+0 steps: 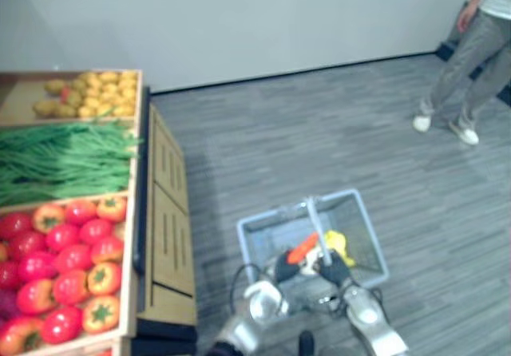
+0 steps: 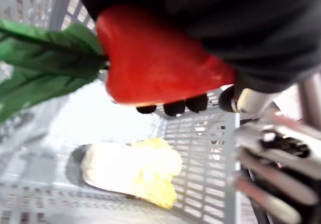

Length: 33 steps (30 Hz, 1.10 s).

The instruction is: Pick vegetable in the basket

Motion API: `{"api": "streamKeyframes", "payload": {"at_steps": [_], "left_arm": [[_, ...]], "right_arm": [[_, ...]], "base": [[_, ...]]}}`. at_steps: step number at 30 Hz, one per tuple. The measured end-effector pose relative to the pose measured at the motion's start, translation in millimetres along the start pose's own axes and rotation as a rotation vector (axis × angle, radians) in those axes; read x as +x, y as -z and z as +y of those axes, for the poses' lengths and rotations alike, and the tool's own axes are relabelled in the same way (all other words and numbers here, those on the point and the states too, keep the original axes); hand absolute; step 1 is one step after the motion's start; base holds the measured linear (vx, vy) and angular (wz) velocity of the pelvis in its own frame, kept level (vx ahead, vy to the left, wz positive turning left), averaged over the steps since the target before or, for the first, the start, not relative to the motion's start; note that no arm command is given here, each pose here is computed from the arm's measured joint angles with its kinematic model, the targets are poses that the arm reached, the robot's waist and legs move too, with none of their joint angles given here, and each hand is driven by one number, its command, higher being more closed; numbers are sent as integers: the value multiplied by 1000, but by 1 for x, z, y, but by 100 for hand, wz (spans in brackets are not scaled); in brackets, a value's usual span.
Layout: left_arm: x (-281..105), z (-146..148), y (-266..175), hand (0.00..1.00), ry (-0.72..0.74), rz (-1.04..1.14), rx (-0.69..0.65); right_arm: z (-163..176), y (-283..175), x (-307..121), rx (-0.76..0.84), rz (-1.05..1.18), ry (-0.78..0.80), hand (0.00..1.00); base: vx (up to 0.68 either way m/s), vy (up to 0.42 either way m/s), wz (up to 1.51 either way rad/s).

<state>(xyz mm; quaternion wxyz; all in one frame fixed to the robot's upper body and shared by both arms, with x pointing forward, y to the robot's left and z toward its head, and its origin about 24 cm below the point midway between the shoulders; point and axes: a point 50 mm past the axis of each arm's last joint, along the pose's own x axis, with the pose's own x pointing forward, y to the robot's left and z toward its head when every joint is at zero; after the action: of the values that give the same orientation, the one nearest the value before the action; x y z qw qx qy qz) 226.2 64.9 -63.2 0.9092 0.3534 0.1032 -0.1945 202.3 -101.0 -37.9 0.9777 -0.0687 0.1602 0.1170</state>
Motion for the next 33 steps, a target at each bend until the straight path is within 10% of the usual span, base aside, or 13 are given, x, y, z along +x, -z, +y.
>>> {"api": "streamKeyframes", "payload": {"at_steps": [19,33], "left_arm": [[28,16,9,0,31,87,246],[12,42,-11,0,-151,-45,34]], "right_arm": [[29,-22,-24,248,-110,-222,100],[-47,68,-37,239,248,301,100]], "base": [[2,45,-8],[-22,-2,11]]}}
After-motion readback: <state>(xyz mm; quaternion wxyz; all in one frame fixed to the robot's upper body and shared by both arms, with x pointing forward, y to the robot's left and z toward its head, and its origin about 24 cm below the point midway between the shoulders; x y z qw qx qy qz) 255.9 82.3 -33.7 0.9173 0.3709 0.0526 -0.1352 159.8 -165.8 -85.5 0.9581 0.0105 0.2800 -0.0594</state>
